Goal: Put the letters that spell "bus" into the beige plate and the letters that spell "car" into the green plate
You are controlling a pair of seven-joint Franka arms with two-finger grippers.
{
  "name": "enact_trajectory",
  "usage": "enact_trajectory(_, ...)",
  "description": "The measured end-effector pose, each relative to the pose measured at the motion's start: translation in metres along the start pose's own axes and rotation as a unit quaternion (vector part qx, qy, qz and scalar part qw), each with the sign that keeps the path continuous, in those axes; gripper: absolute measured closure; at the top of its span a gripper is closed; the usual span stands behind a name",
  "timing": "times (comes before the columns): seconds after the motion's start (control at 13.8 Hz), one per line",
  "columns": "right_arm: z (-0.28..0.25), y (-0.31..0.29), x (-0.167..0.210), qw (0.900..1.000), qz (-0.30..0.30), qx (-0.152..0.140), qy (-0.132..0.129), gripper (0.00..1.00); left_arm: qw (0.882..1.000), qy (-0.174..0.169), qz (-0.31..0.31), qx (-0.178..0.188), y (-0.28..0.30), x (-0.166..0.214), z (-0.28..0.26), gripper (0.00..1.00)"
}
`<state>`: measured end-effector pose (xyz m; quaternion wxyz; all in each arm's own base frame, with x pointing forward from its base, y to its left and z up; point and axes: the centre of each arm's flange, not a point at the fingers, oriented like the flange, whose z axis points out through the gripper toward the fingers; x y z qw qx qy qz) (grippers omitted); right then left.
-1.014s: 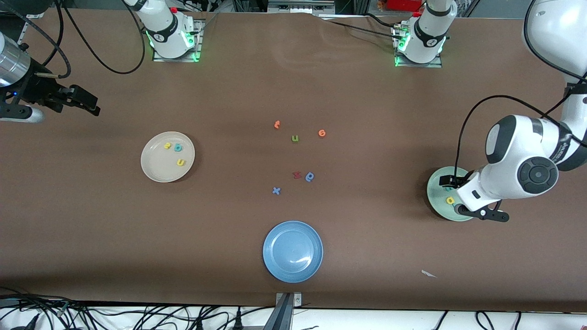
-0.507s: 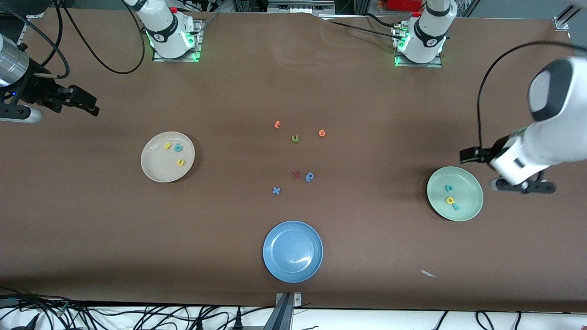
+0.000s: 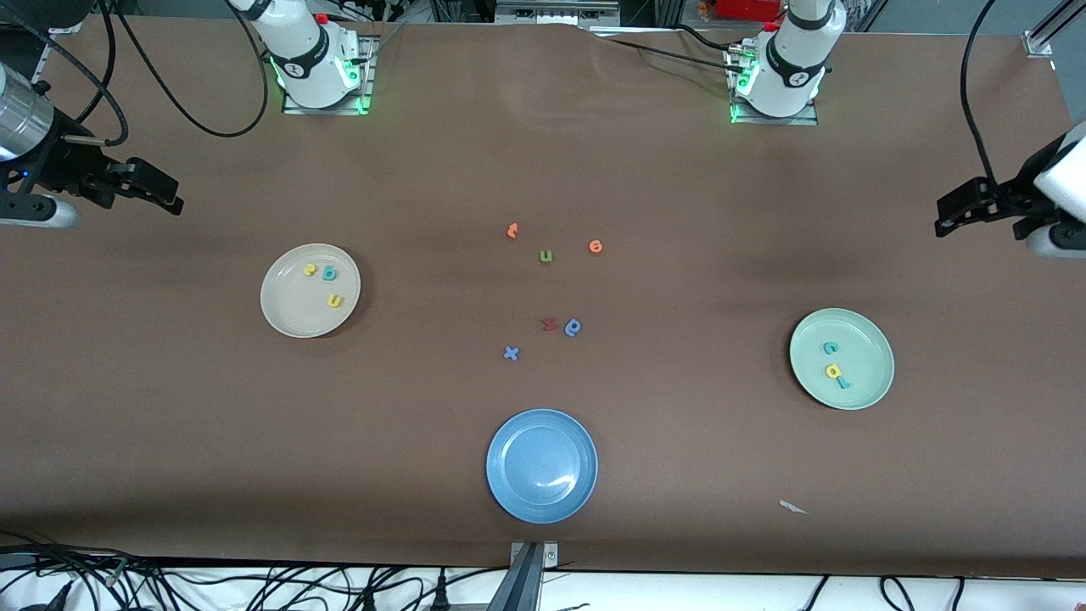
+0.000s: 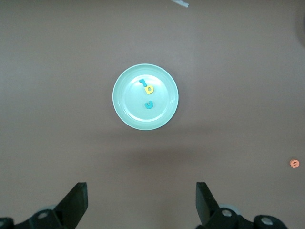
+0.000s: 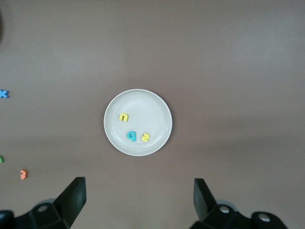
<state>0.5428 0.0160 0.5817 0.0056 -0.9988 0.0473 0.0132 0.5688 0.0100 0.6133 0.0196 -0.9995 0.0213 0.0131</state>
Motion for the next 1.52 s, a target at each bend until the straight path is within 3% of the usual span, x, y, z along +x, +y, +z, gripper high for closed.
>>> enact_trajectory(1.52, 0.001, 0.008, 0.001, 1.0, 0.005, 0.0, -0.001, 0.0, 1.0, -0.002, 0.019, -0.001, 0.006, -0.009, 0.0, 0.0)
